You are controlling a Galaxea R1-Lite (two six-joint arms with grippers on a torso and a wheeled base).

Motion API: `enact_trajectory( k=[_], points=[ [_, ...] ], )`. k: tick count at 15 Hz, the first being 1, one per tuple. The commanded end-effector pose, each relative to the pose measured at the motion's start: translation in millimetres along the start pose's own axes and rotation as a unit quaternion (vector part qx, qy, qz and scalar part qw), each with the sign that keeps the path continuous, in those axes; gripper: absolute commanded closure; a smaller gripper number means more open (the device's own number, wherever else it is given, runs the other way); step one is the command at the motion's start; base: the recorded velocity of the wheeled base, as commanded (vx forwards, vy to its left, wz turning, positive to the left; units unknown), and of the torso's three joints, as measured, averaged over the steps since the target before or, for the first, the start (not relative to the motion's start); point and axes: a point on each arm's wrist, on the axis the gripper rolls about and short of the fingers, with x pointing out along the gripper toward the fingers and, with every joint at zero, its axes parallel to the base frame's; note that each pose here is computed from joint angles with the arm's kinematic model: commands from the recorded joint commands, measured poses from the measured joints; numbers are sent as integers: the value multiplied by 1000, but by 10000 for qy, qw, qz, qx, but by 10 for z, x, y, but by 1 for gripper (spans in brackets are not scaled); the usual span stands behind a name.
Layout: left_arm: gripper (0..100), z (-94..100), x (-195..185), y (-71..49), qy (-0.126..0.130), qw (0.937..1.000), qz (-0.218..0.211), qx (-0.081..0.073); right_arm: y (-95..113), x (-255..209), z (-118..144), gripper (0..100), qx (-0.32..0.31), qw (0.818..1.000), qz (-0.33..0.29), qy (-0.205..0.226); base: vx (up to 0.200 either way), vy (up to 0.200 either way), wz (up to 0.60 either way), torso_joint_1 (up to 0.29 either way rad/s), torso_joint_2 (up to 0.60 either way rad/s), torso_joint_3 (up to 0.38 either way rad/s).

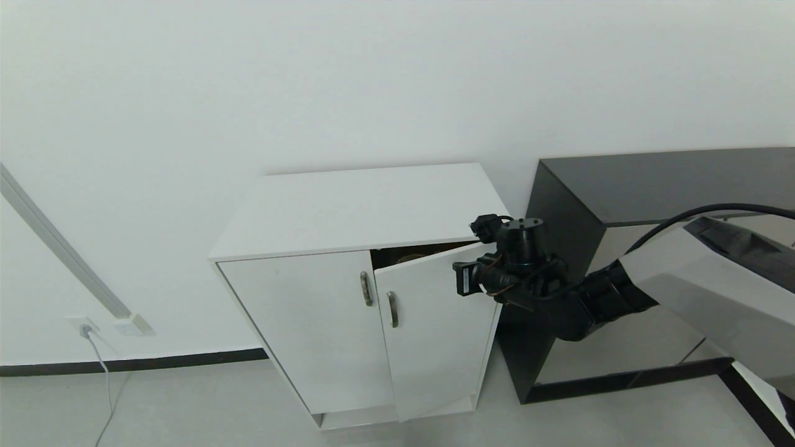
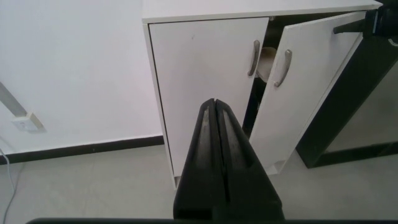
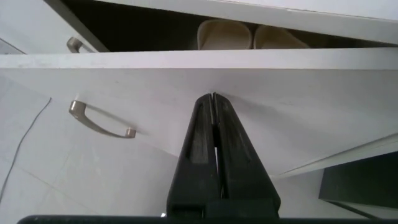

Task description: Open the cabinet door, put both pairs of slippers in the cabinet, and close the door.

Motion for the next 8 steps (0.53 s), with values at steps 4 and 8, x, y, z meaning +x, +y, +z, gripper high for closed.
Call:
enact_trajectory(
  k=[4, 8],
  points=[
    [100, 0, 1, 0, 6, 10000, 1, 0, -39, 97, 46, 100, 12, 10000, -42, -3, 0, 0, 0, 0, 0, 0],
    [100, 0, 1, 0, 6, 10000, 1, 0, -40, 143, 99, 100, 14, 10000, -49, -4, 0, 0, 0, 0, 0, 0]
  ],
)
